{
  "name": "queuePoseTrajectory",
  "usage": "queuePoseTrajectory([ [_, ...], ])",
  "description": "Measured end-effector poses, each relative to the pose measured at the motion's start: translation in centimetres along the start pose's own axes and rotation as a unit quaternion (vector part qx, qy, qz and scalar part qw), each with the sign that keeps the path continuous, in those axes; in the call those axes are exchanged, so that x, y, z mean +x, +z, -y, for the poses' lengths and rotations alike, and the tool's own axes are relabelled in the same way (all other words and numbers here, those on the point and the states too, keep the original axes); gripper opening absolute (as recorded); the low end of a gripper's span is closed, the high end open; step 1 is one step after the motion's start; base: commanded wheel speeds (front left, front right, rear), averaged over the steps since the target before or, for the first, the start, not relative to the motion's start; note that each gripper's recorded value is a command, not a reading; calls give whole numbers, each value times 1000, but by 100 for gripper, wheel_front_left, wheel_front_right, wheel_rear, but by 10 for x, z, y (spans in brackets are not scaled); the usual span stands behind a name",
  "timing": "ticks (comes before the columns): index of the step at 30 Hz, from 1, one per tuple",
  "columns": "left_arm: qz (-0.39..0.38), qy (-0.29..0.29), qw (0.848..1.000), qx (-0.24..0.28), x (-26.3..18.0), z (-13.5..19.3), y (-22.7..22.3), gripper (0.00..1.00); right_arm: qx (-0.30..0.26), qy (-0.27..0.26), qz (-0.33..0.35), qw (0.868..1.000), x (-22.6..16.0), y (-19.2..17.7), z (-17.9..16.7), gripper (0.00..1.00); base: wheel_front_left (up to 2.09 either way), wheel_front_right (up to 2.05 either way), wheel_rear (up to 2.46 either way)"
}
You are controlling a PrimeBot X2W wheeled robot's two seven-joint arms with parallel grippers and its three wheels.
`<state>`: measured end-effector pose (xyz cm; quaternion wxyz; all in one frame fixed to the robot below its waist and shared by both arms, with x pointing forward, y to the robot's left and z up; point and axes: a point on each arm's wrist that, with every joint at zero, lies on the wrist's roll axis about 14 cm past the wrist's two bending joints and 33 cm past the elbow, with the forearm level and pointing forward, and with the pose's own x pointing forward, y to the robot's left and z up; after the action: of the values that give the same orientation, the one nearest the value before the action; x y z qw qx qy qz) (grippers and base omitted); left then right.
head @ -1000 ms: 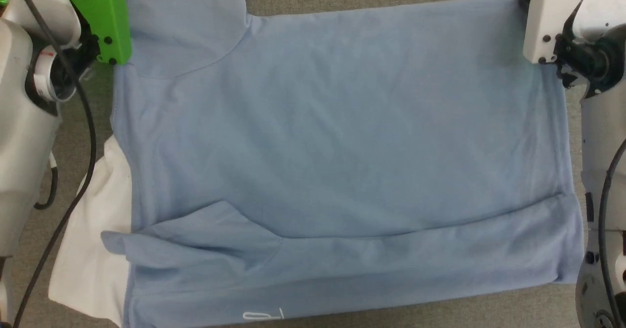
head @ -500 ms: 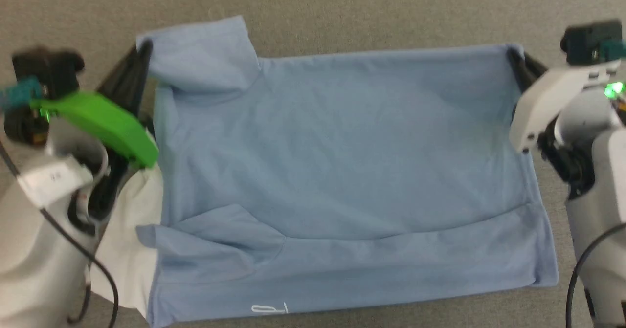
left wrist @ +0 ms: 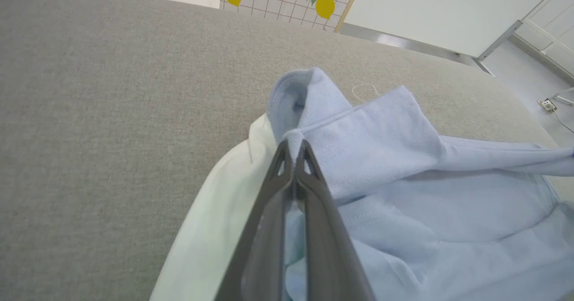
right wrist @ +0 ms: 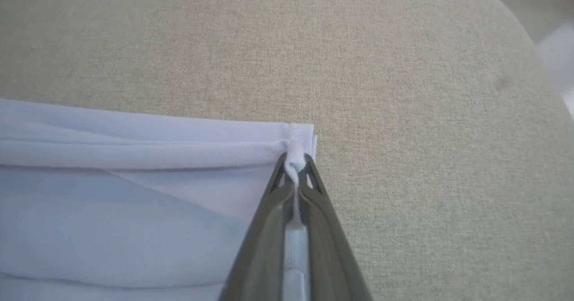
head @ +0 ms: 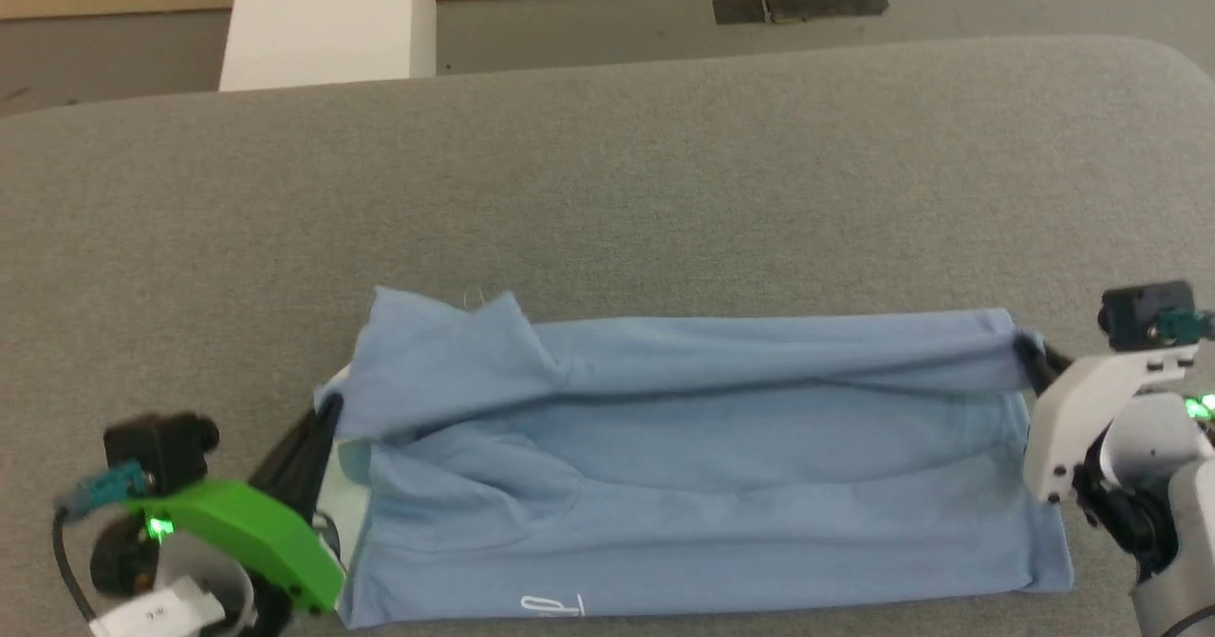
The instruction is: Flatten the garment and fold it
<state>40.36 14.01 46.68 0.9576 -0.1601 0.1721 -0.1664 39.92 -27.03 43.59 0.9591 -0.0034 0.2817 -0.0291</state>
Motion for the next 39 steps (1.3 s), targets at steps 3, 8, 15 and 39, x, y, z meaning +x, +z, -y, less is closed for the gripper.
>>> queuePoseTrajectory([
  [3, -33, 13, 999, -24, -19, -2, -24, 0, -17, 8, -48, 999, -5, -22, -4, 0, 0, 0, 0],
  [8, -95, 29, 994, -53, -39, -5, -65, 0, -48, 18, -111, 993, -8, -49, -10, 0, 0, 0, 0],
  [15, -147, 41, 985, -76, -49, -6, -105, 49, -58, 23, -160, 985, -8, -70, -16, 55, 0, 0, 0],
  [39, 186, 92, 973, 102, -30, -6, 46, 100, 84, -32, 101, 991, -47, -8, -4, 100, 0, 0, 0],
])
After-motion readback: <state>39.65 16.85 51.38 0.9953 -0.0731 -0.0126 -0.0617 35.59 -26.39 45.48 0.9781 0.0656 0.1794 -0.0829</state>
